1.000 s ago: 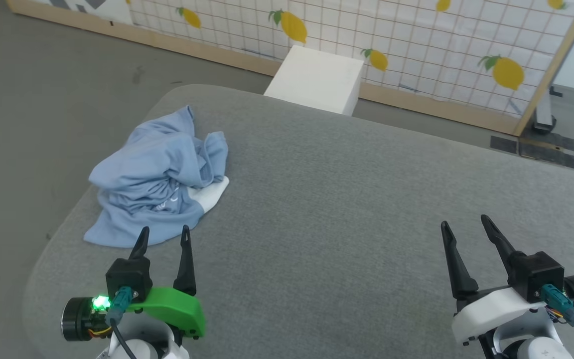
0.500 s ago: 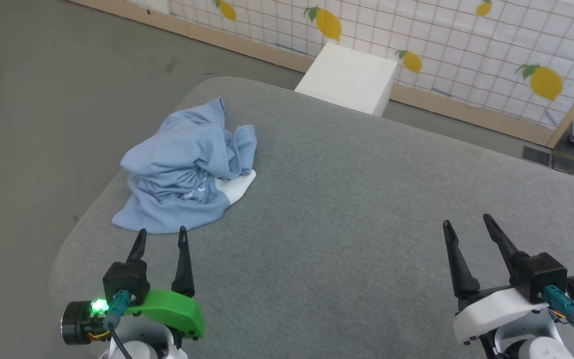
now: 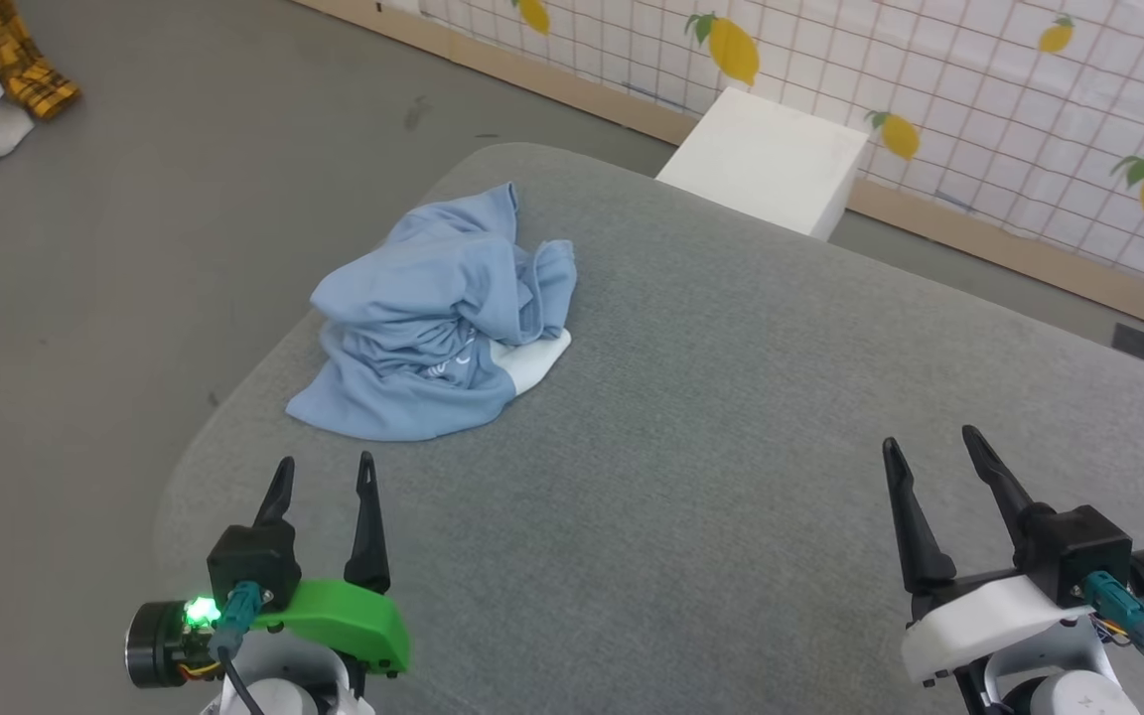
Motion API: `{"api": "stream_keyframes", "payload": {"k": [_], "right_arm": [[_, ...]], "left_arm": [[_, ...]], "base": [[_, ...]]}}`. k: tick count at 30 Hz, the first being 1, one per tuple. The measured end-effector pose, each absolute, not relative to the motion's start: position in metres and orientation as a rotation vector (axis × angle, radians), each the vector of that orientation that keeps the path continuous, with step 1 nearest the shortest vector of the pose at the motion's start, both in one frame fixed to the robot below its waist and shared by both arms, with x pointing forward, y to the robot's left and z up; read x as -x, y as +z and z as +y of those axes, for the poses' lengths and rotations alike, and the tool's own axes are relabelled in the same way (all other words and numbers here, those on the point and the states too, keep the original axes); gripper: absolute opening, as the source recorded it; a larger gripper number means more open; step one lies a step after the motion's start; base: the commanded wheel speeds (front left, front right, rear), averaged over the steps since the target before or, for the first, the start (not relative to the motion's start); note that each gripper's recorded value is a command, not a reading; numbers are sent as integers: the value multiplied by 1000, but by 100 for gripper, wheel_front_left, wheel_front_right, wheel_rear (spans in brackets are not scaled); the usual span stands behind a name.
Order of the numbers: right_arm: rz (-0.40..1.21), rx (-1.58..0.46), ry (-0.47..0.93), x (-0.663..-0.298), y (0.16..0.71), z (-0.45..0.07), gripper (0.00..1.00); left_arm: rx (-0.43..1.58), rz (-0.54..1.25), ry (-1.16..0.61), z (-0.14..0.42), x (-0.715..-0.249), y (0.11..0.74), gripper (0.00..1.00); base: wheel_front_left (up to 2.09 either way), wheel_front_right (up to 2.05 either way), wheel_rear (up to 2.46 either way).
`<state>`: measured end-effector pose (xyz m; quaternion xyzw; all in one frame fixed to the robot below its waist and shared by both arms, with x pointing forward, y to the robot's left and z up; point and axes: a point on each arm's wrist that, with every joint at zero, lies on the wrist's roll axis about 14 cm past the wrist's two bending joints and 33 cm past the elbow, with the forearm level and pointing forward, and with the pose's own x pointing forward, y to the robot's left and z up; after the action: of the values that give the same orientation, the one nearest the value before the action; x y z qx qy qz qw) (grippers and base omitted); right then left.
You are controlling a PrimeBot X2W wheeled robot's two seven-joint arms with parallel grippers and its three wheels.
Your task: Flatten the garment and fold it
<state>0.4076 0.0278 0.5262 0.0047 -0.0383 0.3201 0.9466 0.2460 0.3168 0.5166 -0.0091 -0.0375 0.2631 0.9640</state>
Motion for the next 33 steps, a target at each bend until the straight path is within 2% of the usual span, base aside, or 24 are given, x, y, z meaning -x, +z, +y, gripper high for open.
{"api": "stream_keyframes", "payload": {"k": [33], "right_arm": [[-109, -56, 775, -409, 530, 78, 100]], "left_arm": [[10, -79, 663, 341, -211, 511, 100]], "base": [[0, 0, 0]]}}
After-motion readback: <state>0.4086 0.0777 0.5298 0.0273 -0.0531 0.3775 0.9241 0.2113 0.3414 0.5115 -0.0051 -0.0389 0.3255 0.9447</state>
